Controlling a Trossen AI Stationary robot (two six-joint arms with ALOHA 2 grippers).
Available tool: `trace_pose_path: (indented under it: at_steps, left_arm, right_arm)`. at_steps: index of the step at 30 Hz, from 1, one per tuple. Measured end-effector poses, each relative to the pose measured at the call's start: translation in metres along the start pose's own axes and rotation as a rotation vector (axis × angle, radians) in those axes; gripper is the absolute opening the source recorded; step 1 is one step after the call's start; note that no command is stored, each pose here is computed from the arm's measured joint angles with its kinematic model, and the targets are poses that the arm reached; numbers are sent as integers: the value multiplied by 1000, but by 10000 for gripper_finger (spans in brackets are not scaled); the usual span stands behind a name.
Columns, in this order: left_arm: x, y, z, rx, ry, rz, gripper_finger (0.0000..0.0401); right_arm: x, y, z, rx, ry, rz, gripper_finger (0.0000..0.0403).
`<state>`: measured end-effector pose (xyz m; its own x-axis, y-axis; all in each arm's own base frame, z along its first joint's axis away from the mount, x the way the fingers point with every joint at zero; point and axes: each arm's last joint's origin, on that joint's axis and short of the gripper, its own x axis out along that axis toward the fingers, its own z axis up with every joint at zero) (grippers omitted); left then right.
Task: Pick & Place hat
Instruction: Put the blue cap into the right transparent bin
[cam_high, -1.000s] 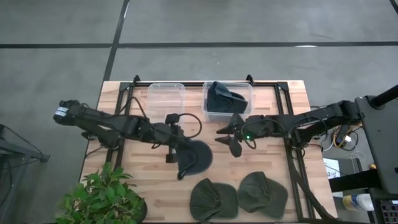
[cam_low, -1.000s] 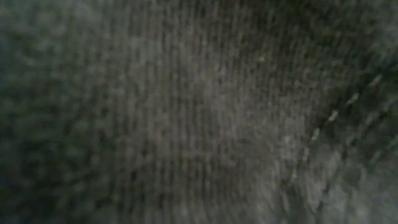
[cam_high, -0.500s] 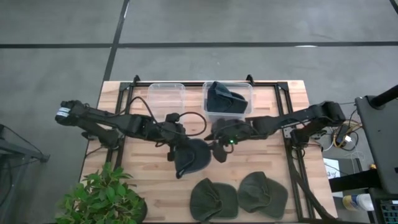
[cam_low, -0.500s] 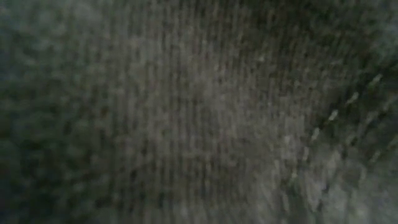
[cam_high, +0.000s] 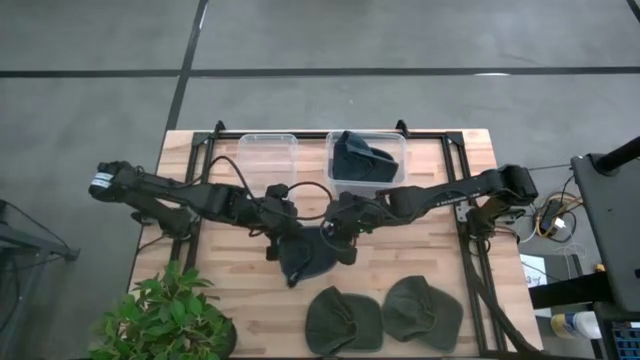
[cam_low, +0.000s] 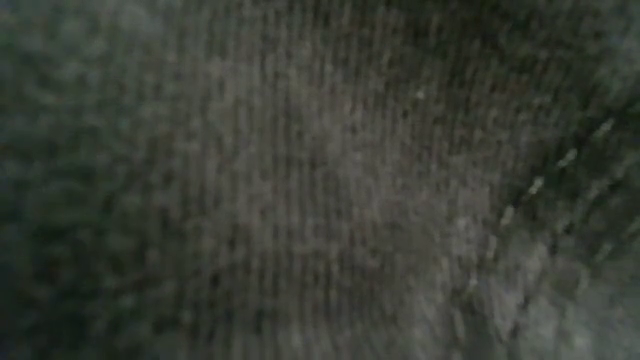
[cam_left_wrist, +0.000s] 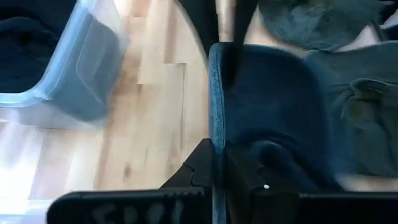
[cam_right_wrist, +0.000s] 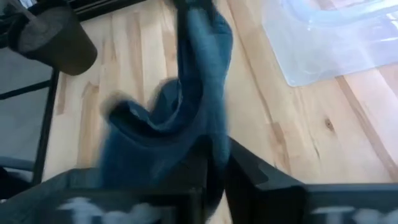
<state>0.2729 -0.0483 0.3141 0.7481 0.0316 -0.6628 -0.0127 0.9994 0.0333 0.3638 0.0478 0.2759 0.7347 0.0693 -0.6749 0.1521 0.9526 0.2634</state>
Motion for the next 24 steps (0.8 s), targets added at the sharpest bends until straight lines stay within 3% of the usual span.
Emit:
trace_pose_path:
  at_steps: [13, 24]
  left_arm:
    - [-1, 1, 5, -38, -56, 36, 32]
    - [-6, 0, 4, -30, -49, 38, 150]
  right_arm:
    - [-13, -2, -1, -7, 5, -35, 11]
    - [-27, -4, -7, 2, 62, -52, 10]
